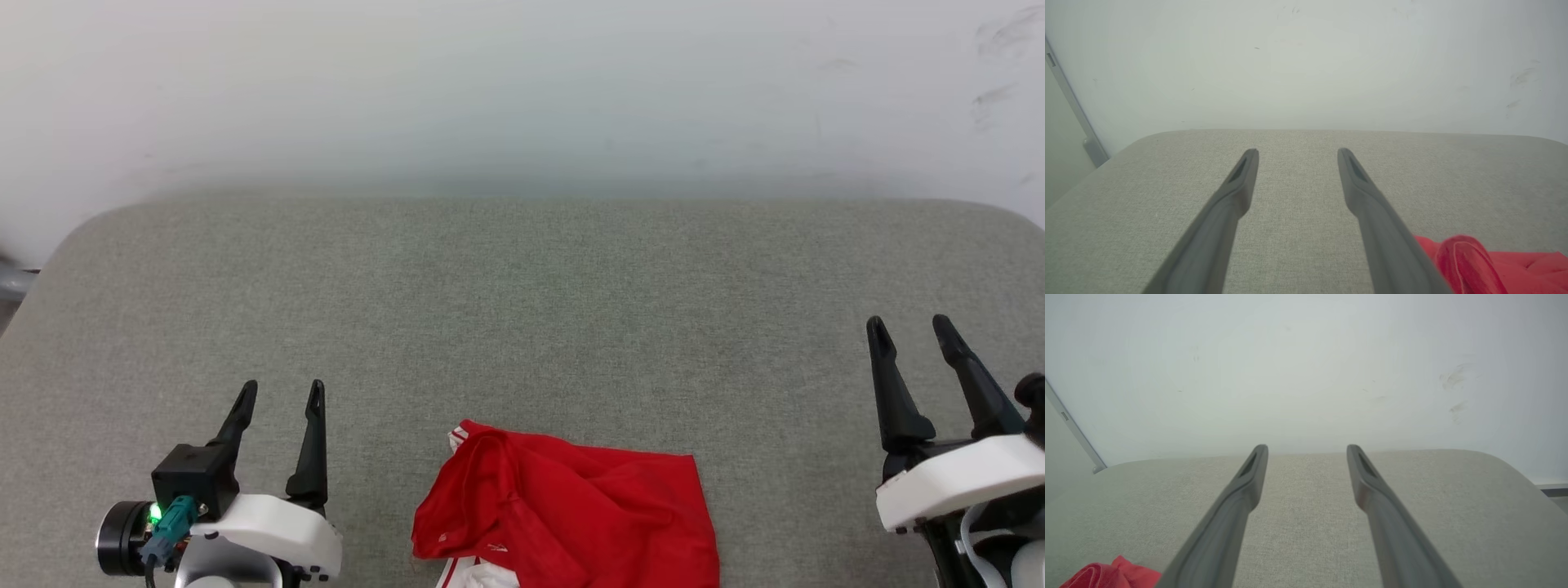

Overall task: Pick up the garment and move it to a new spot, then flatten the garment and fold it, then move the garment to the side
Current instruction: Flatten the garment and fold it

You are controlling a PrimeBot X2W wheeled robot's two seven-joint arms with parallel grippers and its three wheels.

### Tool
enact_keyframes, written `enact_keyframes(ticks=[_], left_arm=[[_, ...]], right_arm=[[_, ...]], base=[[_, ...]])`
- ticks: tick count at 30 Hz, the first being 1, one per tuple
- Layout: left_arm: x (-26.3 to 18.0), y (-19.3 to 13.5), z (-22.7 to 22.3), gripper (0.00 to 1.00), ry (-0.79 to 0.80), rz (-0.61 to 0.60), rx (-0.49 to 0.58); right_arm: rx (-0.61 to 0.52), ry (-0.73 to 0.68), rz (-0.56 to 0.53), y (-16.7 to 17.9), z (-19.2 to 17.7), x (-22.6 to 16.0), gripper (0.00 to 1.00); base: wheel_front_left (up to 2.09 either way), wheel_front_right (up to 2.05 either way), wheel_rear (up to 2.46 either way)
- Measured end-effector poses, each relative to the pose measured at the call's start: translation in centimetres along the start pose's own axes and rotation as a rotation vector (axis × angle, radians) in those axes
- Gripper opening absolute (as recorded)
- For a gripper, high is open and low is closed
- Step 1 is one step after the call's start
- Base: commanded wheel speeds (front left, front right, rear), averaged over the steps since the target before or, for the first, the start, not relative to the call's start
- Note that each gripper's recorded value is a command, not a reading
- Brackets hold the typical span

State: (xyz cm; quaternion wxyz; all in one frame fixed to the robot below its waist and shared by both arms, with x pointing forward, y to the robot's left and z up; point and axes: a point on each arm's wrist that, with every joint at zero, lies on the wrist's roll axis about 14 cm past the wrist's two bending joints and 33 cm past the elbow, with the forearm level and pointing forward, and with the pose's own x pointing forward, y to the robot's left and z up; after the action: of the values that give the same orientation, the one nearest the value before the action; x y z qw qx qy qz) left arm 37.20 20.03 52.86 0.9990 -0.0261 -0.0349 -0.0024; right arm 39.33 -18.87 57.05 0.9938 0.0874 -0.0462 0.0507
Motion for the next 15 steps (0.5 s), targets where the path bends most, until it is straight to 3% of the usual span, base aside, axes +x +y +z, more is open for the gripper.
enact_keyframes(ticks=[6, 15], left_arm=[[-0.6, -0.4, 0.1, 1.00, -0.006, -0.010, 0.011], [-1.1, -0.8, -0.2, 1.00, 0.003, -0.025, 0.024]], right_arm=[[-0.082, -0.003, -0.038, -0.3, 0.4, -2.7, 1.00], [-0.097, 0.044, -0.054, -0.1, -1.4, -5.2, 1.00]], base=[[0.00, 0.00, 0.00], [0.00, 0.00, 0.00]])
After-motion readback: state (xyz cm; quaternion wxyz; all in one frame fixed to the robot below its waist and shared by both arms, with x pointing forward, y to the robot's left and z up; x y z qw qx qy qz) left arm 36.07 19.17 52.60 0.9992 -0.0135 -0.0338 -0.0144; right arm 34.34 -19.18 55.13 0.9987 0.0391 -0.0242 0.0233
